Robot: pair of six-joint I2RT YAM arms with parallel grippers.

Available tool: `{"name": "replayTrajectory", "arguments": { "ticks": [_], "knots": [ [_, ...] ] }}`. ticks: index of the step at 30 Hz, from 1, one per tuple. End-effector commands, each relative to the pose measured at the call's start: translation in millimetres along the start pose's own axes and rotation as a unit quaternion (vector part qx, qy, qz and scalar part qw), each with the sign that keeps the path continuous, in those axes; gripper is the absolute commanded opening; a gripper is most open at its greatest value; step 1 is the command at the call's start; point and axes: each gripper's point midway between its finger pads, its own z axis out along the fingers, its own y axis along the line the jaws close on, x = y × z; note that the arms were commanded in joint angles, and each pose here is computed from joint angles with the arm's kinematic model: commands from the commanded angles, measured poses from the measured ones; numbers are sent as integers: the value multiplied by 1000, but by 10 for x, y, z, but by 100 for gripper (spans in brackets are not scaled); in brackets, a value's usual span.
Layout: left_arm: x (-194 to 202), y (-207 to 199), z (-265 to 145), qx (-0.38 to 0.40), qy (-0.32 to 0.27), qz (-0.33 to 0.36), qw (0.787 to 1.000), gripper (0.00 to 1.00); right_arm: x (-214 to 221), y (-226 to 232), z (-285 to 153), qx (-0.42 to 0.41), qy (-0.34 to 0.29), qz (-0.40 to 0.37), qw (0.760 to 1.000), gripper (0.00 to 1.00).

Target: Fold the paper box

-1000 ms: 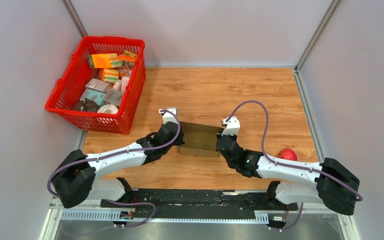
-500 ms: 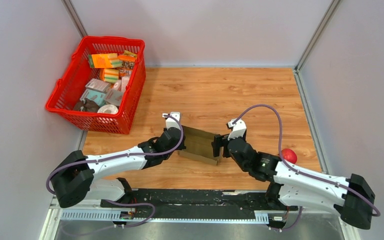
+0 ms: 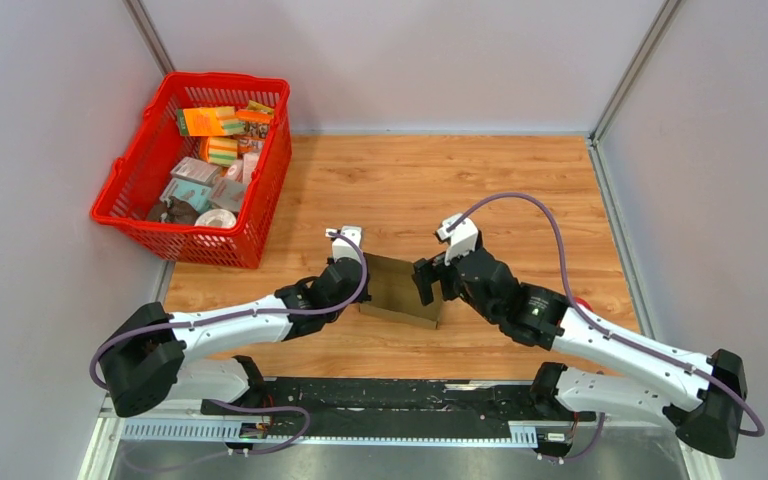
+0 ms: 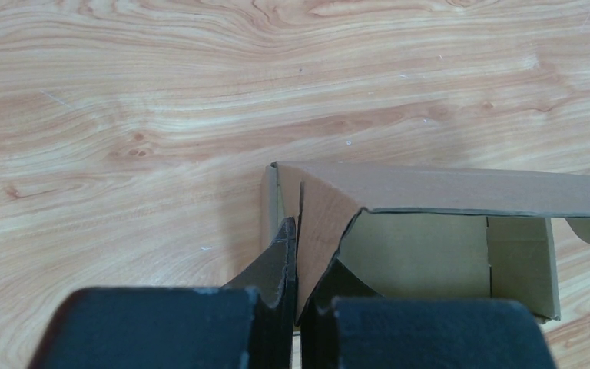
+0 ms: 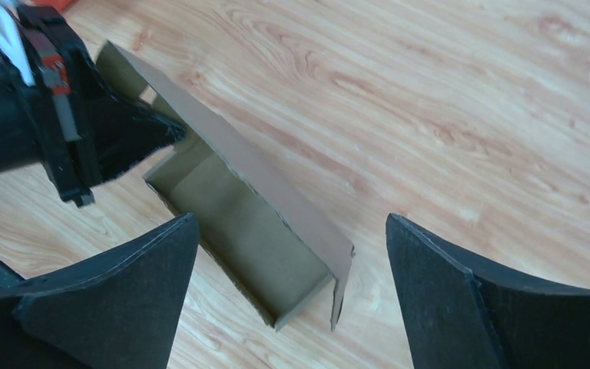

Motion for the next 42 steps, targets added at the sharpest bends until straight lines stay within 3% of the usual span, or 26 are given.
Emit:
{"name": "replayTrajectory", "arguments": {
  "ticks": [1, 3, 4, 7, 11, 14, 22, 29, 34, 40, 42],
  "knots": [
    [35, 16, -37, 3, -2, 11, 1000, 0, -376, 23, 49, -4, -22, -31, 999, 94],
    [21, 20, -39, 1, -4, 9, 1000, 0, -450, -126, 65, 40, -9, 46, 998, 93],
    [18, 19, -40, 1, -4, 10, 1000, 0, -300, -295, 73, 66, 28, 70, 995, 90],
    [8, 19, -45, 1, -5, 8, 1000, 0, -13, -146, 29, 7, 65, 97, 993, 82],
    [24, 25, -54, 2, -2, 9, 1000, 0, 215, 131, -192, -109, 47, 98, 988, 75],
    [26, 41, -59, 0, -3, 10, 1000, 0, 284, 146, -200, -122, 31, 102, 987, 72],
    [35, 46, -53, -4, 3, 17, 1000, 0, 375, 298, -224, -168, 42, 100, 980, 75],
    [3, 72, -81, -10, -1, 20, 1000, 0, 359, 590, -572, -259, 28, 98, 961, 82],
    [-36, 76, -89, -12, -6, 19, 1000, 0, 448, 663, -688, -269, 46, 112, 956, 84],
    [7, 137, -106, -23, 0, 23, 999, 0, 753, 82, -302, -50, 108, 114, 986, 76],
    [13, 148, -106, -25, 1, 23, 999, 0, 619, -112, -252, 13, 91, 106, 990, 76]
  ]
}}
